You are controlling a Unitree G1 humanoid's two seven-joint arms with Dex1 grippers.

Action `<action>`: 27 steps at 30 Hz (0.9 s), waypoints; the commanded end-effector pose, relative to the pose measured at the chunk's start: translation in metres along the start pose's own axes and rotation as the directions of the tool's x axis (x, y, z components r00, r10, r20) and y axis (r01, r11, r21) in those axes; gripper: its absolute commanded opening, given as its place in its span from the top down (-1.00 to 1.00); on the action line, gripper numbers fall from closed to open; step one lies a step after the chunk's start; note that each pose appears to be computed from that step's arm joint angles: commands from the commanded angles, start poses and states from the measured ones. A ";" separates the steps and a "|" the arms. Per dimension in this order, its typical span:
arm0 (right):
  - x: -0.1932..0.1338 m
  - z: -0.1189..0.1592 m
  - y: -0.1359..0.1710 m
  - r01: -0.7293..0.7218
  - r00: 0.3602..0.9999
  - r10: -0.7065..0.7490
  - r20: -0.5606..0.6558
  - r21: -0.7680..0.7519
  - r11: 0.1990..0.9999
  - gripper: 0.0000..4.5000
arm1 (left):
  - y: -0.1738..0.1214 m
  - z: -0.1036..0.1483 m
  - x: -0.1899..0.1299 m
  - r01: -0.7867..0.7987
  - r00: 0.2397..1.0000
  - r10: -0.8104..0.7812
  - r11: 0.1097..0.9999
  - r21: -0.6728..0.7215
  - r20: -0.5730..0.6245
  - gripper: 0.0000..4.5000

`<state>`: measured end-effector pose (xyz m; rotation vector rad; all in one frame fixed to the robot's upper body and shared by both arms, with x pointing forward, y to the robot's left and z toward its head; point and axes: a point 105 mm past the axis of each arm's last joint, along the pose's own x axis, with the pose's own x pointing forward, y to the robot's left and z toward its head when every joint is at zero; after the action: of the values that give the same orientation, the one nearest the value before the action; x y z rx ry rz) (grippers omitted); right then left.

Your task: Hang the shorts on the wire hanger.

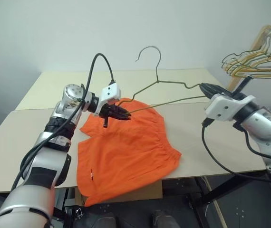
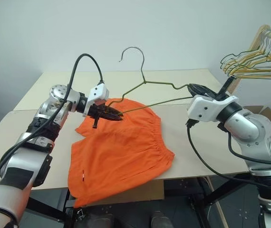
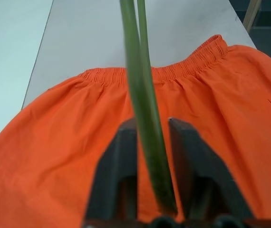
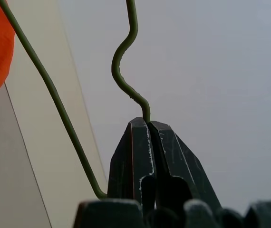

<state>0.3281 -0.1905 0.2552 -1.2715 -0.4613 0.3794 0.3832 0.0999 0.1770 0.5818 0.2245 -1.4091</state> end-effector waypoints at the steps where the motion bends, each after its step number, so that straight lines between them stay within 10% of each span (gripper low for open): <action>1: -0.003 0.010 -0.022 0.058 0.998 -0.058 0.029 -0.021 0.998 0.89 | 0.011 0.015 -0.006 -0.056 0.998 0.056 0.997 0.052 0.015 1.00; 13: -0.025 0.007 0.015 -0.385 0.923 0.381 0.057 0.144 0.912 -0.92 | 0.022 0.014 -0.016 -0.129 0.991 0.133 0.987 0.091 -0.030 1.00; 27: 0.008 0.009 0.025 -0.658 0.701 0.713 0.012 0.396 0.640 -0.92 | 0.014 0.008 -0.012 -0.052 0.992 0.072 0.980 0.191 -0.100 1.00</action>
<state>0.3284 -0.1728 0.2224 -1.0286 0.2699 0.9848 0.3941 0.1138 0.1796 0.7667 0.2057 -1.3303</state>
